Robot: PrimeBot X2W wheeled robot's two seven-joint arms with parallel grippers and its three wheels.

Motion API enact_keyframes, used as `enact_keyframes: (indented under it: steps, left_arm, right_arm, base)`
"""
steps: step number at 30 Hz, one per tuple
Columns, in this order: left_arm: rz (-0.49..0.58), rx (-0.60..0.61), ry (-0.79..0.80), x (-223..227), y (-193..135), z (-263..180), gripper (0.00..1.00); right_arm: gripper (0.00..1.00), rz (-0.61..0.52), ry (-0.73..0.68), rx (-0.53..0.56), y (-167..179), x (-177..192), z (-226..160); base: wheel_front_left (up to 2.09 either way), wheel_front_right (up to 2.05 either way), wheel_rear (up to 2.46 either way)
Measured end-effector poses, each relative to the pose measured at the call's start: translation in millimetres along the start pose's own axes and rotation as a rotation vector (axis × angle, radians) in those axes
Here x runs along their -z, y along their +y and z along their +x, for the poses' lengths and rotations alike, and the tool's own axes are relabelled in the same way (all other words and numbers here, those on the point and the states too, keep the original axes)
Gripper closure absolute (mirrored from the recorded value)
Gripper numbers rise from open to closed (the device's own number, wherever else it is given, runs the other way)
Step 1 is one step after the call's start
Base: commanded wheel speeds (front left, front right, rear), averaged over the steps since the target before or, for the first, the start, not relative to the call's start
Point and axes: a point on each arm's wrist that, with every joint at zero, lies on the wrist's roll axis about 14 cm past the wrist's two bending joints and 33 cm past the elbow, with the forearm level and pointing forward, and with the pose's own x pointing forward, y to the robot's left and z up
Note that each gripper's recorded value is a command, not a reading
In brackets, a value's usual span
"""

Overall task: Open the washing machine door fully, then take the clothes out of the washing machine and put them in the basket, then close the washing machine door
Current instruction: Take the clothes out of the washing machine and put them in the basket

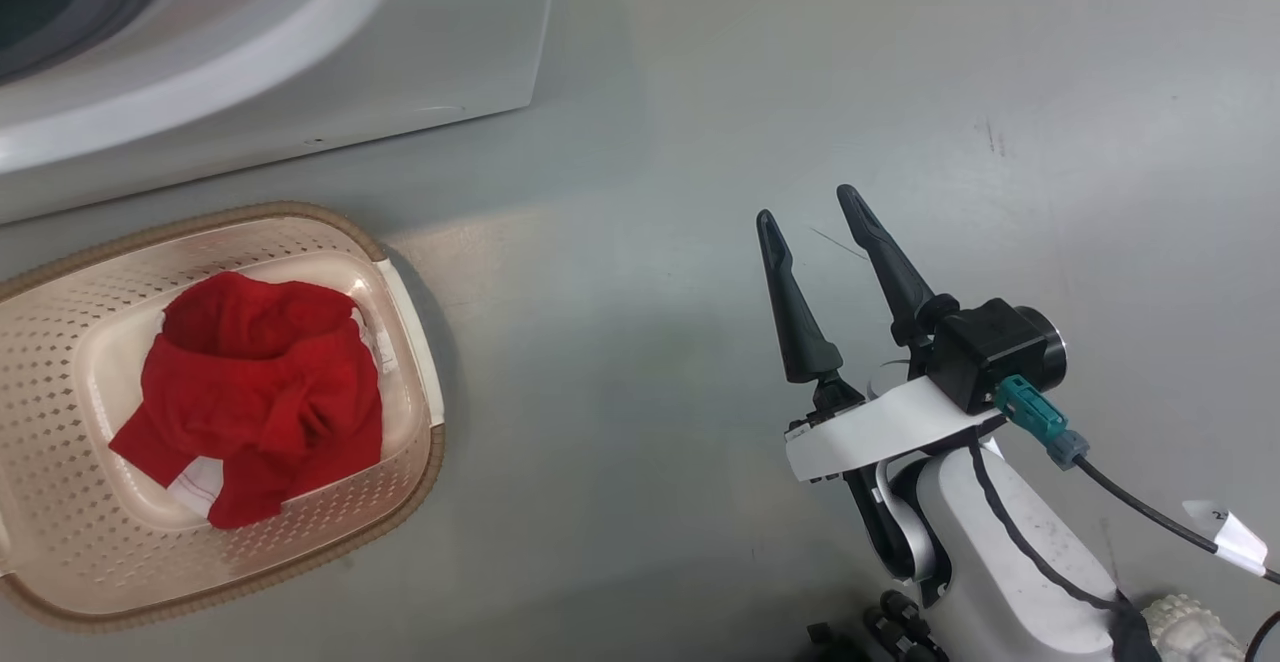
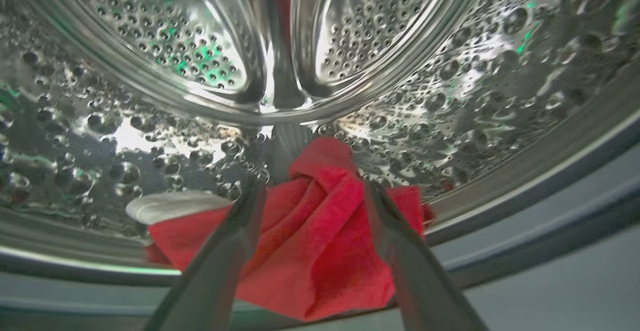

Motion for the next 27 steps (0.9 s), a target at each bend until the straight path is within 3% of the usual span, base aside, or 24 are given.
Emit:
enact_keyframes:
  steps: [7,14,15,17,18,27]
  left_arm:
    - [-0.067,-0.007,0.091,27,1,20,0.00]
    - [-0.045,-0.027,0.167,47,10,21,0.00]
    - [-0.047,-0.029,0.168,47,11,22,0.04]
    - [-0.034,-0.025,0.173,48,10,22,0.85]
    - [-0.037,-0.029,0.169,48,11,21,1.00]
    - [-0.031,-0.044,0.164,45,10,11,1.00]
  right_arm:
    - [0.00,0.002,0.029,0.033,-12,10,1]
    - [0.00,-0.001,0.034,0.041,-16,12,2]
    - [0.00,-0.002,0.032,0.040,-16,12,3]
    - [0.00,-0.004,0.028,0.044,-17,10,5]
    - [0.00,-0.006,0.026,0.049,-19,10,5]
    - [0.00,-0.016,0.009,0.059,-21,2,5]
  base:
    - [0.00,0.00,0.00]
    - [0.00,0.00,0.00]
    - [0.00,0.00,0.00]
    - [0.00,0.00,0.00]
    - [0.00,0.00,0.00]
    - [0.00,0.00,0.00]
